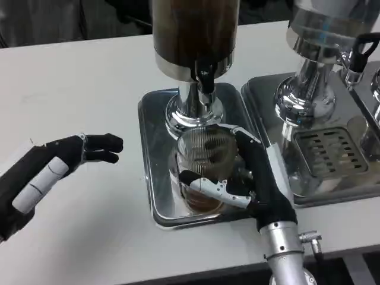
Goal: Grasp the cup under the faucet to collect the drink, then remove the cup.
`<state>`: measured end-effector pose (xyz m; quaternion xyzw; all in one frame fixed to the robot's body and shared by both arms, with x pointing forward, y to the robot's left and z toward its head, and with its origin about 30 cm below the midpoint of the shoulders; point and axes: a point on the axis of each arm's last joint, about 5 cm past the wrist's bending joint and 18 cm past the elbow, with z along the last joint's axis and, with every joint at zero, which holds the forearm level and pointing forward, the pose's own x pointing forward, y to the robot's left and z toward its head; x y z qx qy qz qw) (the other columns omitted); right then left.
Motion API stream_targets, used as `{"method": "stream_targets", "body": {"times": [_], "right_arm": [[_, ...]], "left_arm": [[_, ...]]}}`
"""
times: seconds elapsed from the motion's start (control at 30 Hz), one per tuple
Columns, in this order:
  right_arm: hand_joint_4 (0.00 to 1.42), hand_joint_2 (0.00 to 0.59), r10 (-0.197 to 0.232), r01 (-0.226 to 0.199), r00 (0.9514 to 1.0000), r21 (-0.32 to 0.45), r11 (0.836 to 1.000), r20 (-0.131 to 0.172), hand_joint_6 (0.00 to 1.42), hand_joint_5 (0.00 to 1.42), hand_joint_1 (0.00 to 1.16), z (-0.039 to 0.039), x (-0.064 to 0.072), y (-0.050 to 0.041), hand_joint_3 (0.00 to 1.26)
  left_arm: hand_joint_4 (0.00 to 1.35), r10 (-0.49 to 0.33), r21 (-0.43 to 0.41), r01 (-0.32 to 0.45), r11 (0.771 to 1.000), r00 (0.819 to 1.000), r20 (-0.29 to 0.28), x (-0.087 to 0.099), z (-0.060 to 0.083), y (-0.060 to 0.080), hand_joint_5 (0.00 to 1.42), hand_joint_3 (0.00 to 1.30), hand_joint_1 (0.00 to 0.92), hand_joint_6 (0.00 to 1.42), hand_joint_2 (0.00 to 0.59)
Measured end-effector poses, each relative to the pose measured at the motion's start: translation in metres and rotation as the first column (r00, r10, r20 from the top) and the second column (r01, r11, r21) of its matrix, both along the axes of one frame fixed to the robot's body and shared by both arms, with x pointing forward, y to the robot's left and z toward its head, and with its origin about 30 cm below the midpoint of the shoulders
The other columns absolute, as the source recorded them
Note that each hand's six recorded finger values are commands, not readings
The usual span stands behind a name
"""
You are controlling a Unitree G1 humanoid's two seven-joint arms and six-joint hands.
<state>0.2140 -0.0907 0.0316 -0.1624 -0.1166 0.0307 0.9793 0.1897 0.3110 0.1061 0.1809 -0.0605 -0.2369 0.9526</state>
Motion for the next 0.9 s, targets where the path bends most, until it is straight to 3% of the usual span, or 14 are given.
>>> {"method": "stream_targets", "body": {"times": [0.23,0.53,0.7,0.9], "right_arm": [[0.98,0.065,-0.058,0.058,0.9981,0.001,0.998,0.020,1.42,1.17,1.07,-0.0021,-0.005,-0.0069,0.77],[1.01,0.067,-0.100,0.099,0.9943,0.019,0.995,0.038,1.42,1.20,1.09,-0.0022,-0.011,-0.0104,0.81],[1.02,0.069,-0.135,0.132,0.9881,0.041,0.990,0.073,1.42,1.20,1.12,0.0016,-0.013,-0.0148,0.84],[1.03,0.074,-0.160,0.151,0.9772,0.071,0.986,0.140,1.42,1.20,1.12,0.0113,-0.018,-0.0194,0.85]], "left_arm": [[0.30,-0.004,-0.001,0.004,1.000,1.000,0.000,0.002,0.000,-0.001,0.32,0.40,0.000,0.21,0.155],[0.30,-0.018,-0.002,0.018,1.000,1.000,-0.011,0.005,-0.002,-0.003,0.32,0.39,0.000,0.21,0.155],[0.30,-0.031,0.002,0.031,1.000,1.000,0.004,0.008,0.000,-0.006,0.32,0.39,0.000,0.21,0.156],[0.29,-0.048,0.011,0.048,0.999,0.998,0.027,0.010,0.001,-0.009,0.31,0.38,0.000,0.21,0.164]]}}
